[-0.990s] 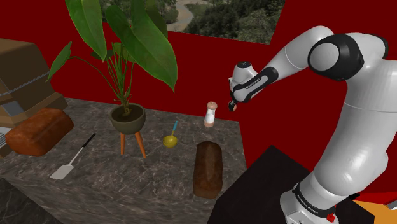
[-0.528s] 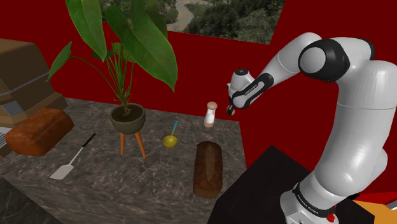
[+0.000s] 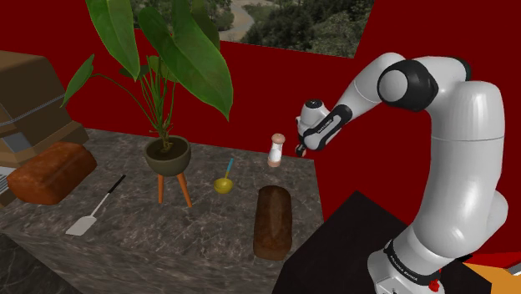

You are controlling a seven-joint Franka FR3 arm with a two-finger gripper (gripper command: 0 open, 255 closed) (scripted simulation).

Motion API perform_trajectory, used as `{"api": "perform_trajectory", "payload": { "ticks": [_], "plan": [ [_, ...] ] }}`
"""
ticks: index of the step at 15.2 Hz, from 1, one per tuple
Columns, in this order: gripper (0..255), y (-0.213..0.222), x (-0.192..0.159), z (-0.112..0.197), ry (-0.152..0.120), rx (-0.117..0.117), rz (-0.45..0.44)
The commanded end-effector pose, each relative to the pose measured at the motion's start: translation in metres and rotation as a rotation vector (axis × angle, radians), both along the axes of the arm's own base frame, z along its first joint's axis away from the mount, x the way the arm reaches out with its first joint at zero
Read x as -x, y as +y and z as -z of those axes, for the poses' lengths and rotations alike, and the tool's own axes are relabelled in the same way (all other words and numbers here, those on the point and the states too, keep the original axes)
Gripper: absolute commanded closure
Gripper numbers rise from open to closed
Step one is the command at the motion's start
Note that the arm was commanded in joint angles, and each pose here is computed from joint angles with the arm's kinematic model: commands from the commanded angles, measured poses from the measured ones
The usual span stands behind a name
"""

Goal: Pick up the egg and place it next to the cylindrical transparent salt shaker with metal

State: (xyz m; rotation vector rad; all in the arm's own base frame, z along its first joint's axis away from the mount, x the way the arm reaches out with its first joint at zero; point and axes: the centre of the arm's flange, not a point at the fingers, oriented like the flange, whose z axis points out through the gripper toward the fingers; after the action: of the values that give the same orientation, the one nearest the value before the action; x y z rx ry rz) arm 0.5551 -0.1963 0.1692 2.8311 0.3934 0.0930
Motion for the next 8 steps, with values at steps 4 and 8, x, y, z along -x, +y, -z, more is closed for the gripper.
{"api": "perform_trajectory", "payload": {
  "ticks": [4,8],
  "plan": [
    [255,0.001,0.002,0.023,-0.001,0.0,0.0],
    [255,0.001,0.002,0.023,-0.001,0.0,0.0]
  ]
}}
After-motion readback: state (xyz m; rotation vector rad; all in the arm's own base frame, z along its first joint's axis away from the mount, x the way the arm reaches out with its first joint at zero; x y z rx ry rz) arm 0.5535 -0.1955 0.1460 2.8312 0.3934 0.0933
